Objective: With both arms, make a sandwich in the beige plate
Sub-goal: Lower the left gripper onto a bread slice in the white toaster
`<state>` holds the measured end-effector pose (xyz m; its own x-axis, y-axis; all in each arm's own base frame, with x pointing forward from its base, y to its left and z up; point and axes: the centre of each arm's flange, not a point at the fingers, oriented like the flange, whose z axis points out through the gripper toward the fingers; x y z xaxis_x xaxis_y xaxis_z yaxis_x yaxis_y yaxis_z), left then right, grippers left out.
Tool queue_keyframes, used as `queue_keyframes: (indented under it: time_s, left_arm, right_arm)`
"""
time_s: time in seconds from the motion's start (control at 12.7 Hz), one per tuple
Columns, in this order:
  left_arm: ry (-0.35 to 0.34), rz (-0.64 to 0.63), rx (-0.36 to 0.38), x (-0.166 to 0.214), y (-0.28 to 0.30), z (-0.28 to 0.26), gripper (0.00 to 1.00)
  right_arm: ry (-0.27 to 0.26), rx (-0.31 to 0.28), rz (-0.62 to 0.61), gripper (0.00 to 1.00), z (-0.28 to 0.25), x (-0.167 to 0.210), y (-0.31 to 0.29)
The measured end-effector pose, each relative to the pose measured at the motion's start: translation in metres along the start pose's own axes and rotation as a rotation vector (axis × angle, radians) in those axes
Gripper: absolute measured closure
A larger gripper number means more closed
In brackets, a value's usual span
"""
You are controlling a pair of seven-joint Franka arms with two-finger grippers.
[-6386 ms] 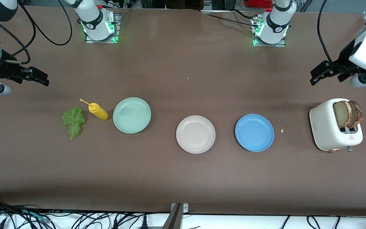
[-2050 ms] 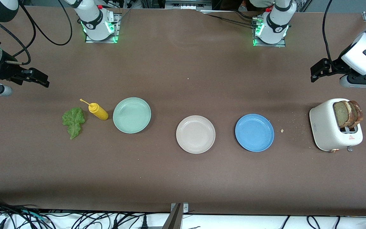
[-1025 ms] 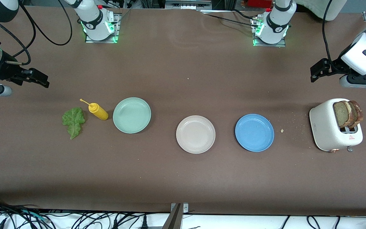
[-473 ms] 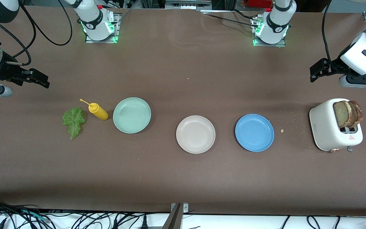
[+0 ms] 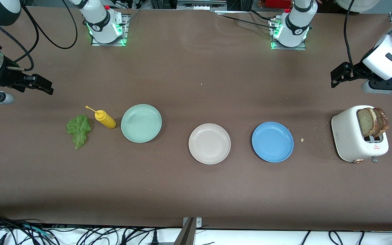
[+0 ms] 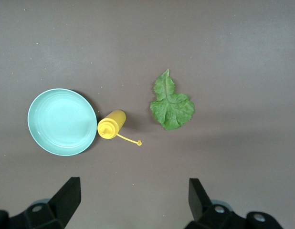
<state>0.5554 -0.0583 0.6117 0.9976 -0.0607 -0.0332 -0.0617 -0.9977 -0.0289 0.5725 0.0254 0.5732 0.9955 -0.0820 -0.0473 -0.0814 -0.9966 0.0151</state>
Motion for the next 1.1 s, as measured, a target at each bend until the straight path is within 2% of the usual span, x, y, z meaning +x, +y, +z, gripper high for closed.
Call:
queue_keyframes:
  time_s: [0.71,0.95,1.1]
  left_arm:
    - [-0.036,-0.017,0.009,0.018,-0.012,0.030,0.00]
    - [-0.053,-0.061,0.015,0.025,-0.039,0.043,0.00]
    - [-0.081,-0.089,0.051,0.037,-0.065,0.069,0.00]
  right_arm:
    - [-0.002,0.000,0.000,0.00,0.001,0.000,0.000]
    - [-0.002,0.000,0.000,0.00,0.001,0.000,0.000]
    - [-0.002,0.000,-0.001,0.00,0.001,0.001,0.000]
